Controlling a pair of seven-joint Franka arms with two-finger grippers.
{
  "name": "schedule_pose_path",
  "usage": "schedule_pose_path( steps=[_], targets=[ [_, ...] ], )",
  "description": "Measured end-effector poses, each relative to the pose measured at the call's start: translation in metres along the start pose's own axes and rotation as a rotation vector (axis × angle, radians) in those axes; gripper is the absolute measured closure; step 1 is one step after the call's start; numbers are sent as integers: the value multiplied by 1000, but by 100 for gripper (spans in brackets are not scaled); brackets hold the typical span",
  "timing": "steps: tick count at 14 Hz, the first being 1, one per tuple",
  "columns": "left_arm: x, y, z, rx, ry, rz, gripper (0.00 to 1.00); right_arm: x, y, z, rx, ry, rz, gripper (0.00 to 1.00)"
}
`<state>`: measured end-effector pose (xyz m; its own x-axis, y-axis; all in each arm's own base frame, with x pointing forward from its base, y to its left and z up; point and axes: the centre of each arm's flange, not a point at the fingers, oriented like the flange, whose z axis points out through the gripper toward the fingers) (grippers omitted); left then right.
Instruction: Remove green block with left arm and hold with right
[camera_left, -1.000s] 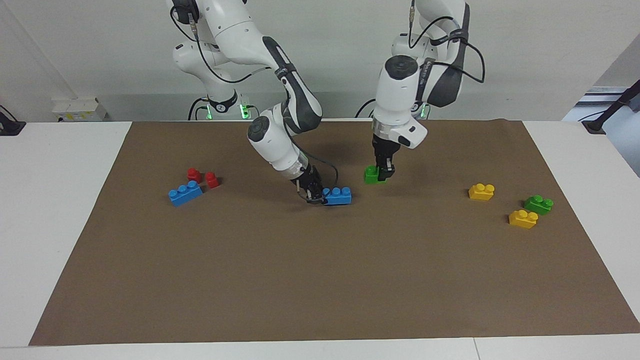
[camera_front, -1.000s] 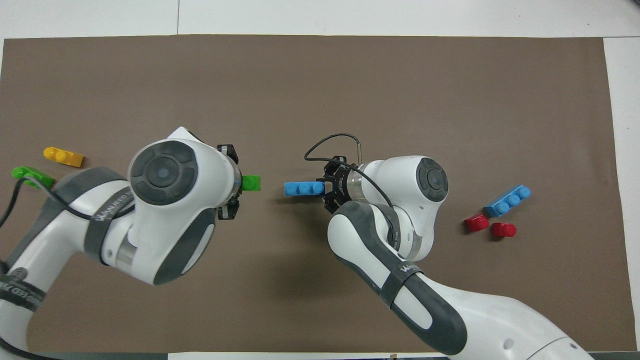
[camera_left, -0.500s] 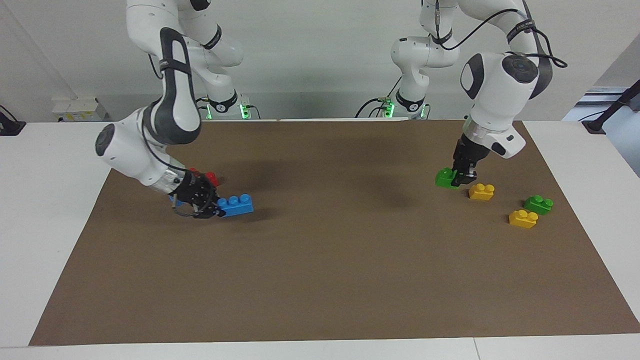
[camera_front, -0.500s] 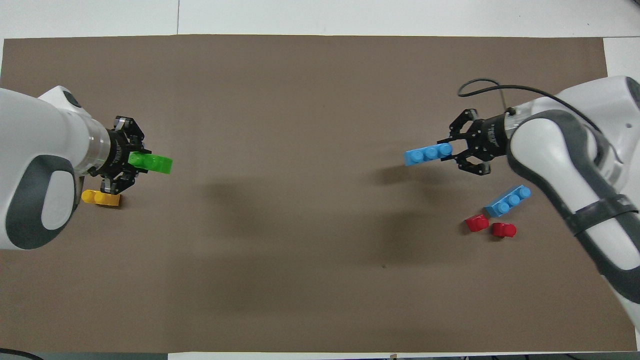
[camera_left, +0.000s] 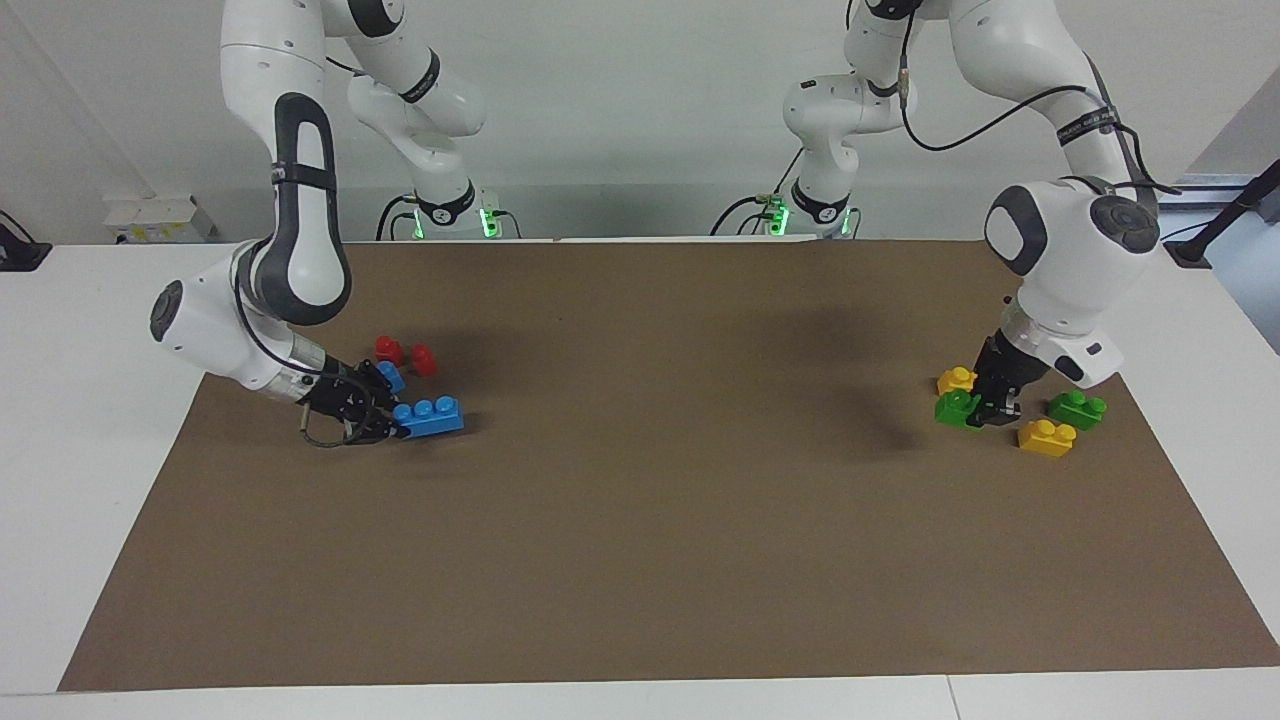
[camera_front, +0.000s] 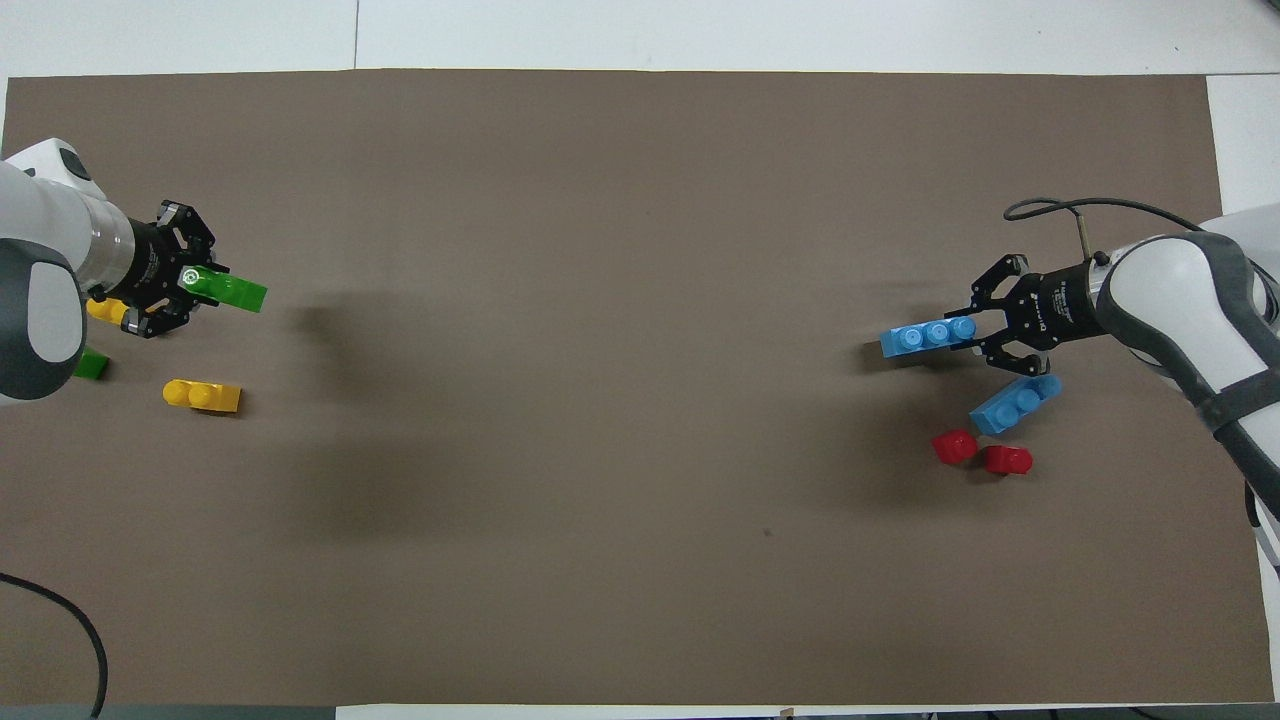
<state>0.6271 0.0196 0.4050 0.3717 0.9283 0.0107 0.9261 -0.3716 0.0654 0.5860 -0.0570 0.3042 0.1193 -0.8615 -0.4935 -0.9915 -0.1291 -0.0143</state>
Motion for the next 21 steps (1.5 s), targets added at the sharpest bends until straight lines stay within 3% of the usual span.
schedule_pose_path(
  steps=[6, 7, 12, 13, 15, 17, 18, 21],
  targets=[
    [6, 14, 66, 27, -18, 23, 66, 5, 6, 18, 17, 32, 8, 65],
    [5, 16, 74, 26, -19, 25, 66, 6, 8, 22, 20, 39, -1, 61],
    [-1, 20, 89, -22, 1, 72, 65, 4, 9, 21, 24, 43, -31, 8],
    [-3, 21, 90, -30, 4, 84, 59, -1, 7, 14, 25, 37, -41, 0],
    [-7, 21, 93, -33, 6, 96, 37, -17, 1, -12, 18, 49, -97, 0],
    [-8, 22, 92, -42, 10, 106, 17, -36, 0, -47, -24, 129, -236, 0],
    [-8, 23, 89, -46, 12, 117, 2, -49, 1, -67, -50, 165, -340, 0],
    [-7, 27, 64, -78, 30, 140, 0, -91, 12, -129, -143, 242, -657, 0]
  ],
)
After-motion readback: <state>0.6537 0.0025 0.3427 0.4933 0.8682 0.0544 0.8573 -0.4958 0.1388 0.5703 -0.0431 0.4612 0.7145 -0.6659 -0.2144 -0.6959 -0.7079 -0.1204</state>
